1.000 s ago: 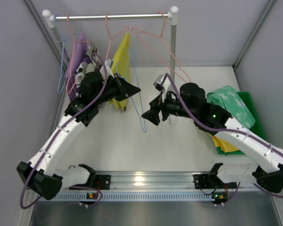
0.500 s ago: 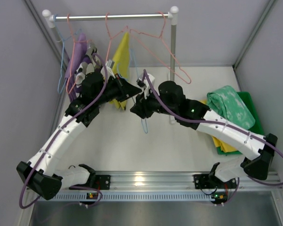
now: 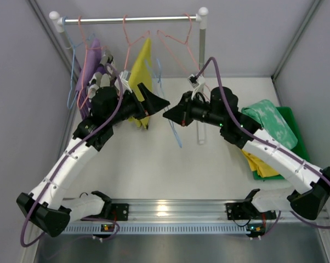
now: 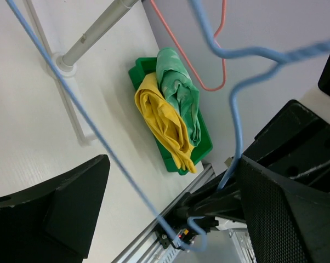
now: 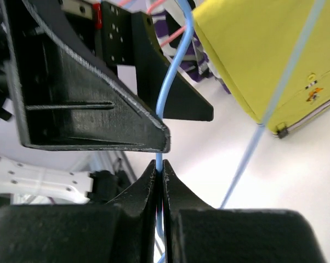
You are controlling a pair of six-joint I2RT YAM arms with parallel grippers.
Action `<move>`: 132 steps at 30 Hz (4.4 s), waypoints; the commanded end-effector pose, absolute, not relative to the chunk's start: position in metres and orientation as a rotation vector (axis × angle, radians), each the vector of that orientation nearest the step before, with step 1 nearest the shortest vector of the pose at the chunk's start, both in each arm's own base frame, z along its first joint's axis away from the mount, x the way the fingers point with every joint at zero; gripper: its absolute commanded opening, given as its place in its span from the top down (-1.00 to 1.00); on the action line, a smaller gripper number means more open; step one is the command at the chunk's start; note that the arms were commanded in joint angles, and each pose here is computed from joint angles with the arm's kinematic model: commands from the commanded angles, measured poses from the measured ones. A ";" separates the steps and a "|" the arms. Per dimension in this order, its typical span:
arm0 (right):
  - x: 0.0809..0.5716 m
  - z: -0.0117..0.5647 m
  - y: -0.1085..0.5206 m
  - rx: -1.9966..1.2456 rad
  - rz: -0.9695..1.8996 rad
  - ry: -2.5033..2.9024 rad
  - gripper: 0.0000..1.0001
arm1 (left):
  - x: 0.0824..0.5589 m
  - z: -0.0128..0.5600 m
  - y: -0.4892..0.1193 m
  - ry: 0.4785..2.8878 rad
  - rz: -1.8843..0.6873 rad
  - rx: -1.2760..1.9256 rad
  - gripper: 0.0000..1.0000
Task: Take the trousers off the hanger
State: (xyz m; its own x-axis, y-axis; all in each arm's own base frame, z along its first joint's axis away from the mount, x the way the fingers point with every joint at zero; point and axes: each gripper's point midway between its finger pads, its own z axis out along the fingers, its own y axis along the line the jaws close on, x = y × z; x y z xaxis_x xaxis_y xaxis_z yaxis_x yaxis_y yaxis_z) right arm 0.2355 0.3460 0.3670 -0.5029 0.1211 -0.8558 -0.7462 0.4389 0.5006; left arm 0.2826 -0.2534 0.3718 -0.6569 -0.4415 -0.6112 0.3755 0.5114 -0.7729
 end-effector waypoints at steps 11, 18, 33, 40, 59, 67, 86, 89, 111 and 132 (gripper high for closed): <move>0.226 0.430 0.317 -0.312 1.386 1.644 1.00 | 0.270 0.410 -0.223 1.699 -1.060 0.158 -0.98; 0.237 0.431 0.307 -0.206 1.311 1.693 1.00 | 0.272 0.435 -0.183 1.585 -0.808 0.198 -0.98; 0.252 0.491 0.284 -0.126 1.218 1.525 1.00 | 0.275 0.446 -0.146 1.537 -0.633 0.139 -0.98; 0.284 0.524 0.277 -0.059 1.078 1.451 1.00 | 0.284 0.445 -0.130 1.547 -0.589 0.050 -0.98; 0.369 0.512 0.332 0.122 0.982 1.515 1.00 | 0.287 0.439 -0.132 1.582 -0.643 0.020 -0.98; 0.363 0.482 0.346 0.124 0.976 1.595 0.91 | 0.288 0.439 -0.128 1.603 -0.601 0.031 -0.98; 0.321 0.470 0.345 -0.065 1.057 1.574 -0.99 | 0.314 0.472 -0.118 1.644 -0.364 0.207 -0.93; 0.300 0.491 0.332 -0.144 1.073 1.490 -0.99 | 0.331 0.474 -0.122 1.667 -0.343 0.224 -0.93; 0.251 0.482 0.249 -0.268 0.846 1.371 -0.99 | 0.414 0.433 -0.148 1.831 -0.758 0.146 -0.54; 0.251 0.474 0.236 -0.244 0.818 1.392 -0.99 | 0.416 0.446 -0.168 1.752 -1.170 0.116 0.01</move>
